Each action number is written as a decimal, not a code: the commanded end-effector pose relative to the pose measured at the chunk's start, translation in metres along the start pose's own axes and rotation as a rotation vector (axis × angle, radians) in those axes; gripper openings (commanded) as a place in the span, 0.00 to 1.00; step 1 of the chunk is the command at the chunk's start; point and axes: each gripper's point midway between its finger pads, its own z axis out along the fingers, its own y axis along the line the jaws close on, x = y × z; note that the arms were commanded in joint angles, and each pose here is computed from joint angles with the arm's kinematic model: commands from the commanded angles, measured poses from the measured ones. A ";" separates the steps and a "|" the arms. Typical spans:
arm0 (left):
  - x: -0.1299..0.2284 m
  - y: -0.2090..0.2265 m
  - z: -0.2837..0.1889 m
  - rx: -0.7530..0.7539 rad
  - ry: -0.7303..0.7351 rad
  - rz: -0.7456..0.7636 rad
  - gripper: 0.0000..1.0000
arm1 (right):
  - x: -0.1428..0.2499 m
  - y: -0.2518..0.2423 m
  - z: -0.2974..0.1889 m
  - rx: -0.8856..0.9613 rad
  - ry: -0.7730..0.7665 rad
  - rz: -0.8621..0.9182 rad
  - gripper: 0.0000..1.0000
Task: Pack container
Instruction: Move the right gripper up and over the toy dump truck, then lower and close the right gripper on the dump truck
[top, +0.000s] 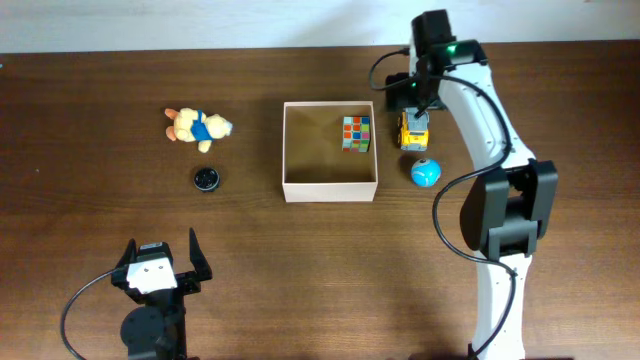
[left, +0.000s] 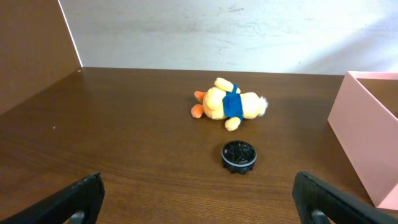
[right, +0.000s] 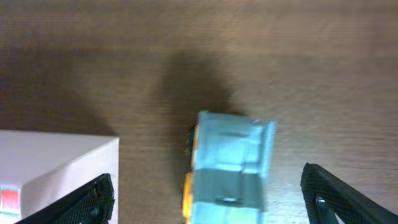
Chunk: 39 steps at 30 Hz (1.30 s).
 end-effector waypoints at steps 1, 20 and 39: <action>0.002 0.001 0.001 -0.007 0.002 -0.005 0.99 | 0.021 0.001 0.021 0.005 0.070 -0.013 0.85; 0.002 0.001 0.001 -0.007 0.002 -0.005 0.99 | 0.035 -0.007 0.037 0.043 0.097 0.044 0.70; 0.002 0.001 0.001 -0.007 0.002 -0.005 0.99 | 0.032 -0.020 0.036 0.119 0.078 0.085 0.55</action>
